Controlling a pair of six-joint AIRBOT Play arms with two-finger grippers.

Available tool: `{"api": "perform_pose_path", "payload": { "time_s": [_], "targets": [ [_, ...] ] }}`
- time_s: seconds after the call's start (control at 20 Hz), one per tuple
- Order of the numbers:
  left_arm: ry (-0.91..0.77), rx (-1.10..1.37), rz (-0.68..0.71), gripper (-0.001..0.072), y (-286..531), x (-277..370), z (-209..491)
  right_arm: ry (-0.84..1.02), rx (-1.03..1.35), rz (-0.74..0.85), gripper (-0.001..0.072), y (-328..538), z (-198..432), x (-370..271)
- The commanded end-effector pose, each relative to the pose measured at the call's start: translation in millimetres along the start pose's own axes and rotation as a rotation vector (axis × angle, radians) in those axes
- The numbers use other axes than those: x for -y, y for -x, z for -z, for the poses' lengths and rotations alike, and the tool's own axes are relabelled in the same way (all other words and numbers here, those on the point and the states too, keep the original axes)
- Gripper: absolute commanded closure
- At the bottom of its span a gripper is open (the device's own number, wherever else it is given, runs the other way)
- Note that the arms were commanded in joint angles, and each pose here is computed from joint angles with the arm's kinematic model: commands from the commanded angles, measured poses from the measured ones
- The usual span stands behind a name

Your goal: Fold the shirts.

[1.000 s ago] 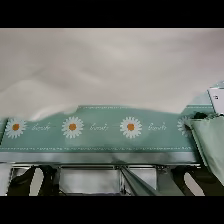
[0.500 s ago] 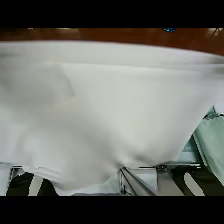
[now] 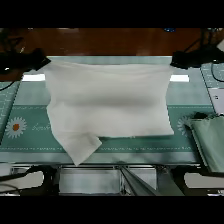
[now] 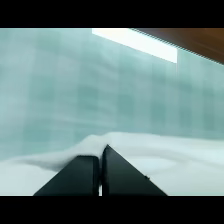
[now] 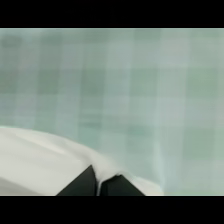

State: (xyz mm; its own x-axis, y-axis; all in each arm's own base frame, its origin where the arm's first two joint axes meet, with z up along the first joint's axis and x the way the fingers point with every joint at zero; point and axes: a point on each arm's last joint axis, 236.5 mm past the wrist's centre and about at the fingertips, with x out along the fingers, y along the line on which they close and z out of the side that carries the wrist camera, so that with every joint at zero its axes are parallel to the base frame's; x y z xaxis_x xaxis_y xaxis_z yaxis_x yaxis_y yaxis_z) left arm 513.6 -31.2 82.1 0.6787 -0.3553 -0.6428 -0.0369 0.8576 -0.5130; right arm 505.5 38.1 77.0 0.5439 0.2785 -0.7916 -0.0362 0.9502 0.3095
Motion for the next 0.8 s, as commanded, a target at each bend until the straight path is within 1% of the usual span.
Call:
{"api": "perform_pose_path", "payload": {
  "time_s": [0.0,0.05,0.15,0.25,0.4,0.45,0.6,0.65,0.75],
  "targets": [
    [0.118,-0.098,0.011,0.0694,-100.6,-15.5,1.9,-0.07,-0.032,-0.032,0.0691,-80.6,-25.2,16.5],
    [0.16,-0.138,0.018,0.0694,-112.3,-17.0,3.6,-0.085,-0.034,-0.032,0.0691,-89.5,-31.7,19.1],
    [0.16,-0.237,0.031,0.0694,-121.9,-16.6,16.3,-0.088,-0.045,-0.029,0.0691,-99.6,-36.4,22.7],
    [0.104,-0.29,0.023,0.0694,-114.1,-18.6,24.7,-0.071,-0.065,-0.025,0.0691,-97.9,-33.0,23.0],
    [-0.004,-0.39,0.036,0.0694,-76.7,-21.1,35.7,-0.044,-0.175,-0.015,0.0691,-80.7,-9.4,32.8],
    [-0.039,-0.448,0.003,0.0694,-64.0,-28.7,45.9,-0.048,-0.238,-0.015,0.0691,-74.8,4.9,37.9],
    [-0.096,-0.64,-0.193,0.0693,-36.1,-75.3,84.4,-0.075,-0.452,0.038,0.0691,-63.2,59.1,66.8],
    [-0.089,-0.69,-0.206,0.0693,-32.8,-81.2,98.0,-0.089,-0.497,0.043,0.0691,-63.7,73.4,72.0],
    [-0.066,-0.767,-0.189,0.0693,-36.6,-82.7,129.0,-0.114,-0.567,0.042,0.0691,-72.3,101.1,76.1]
  ]
}}
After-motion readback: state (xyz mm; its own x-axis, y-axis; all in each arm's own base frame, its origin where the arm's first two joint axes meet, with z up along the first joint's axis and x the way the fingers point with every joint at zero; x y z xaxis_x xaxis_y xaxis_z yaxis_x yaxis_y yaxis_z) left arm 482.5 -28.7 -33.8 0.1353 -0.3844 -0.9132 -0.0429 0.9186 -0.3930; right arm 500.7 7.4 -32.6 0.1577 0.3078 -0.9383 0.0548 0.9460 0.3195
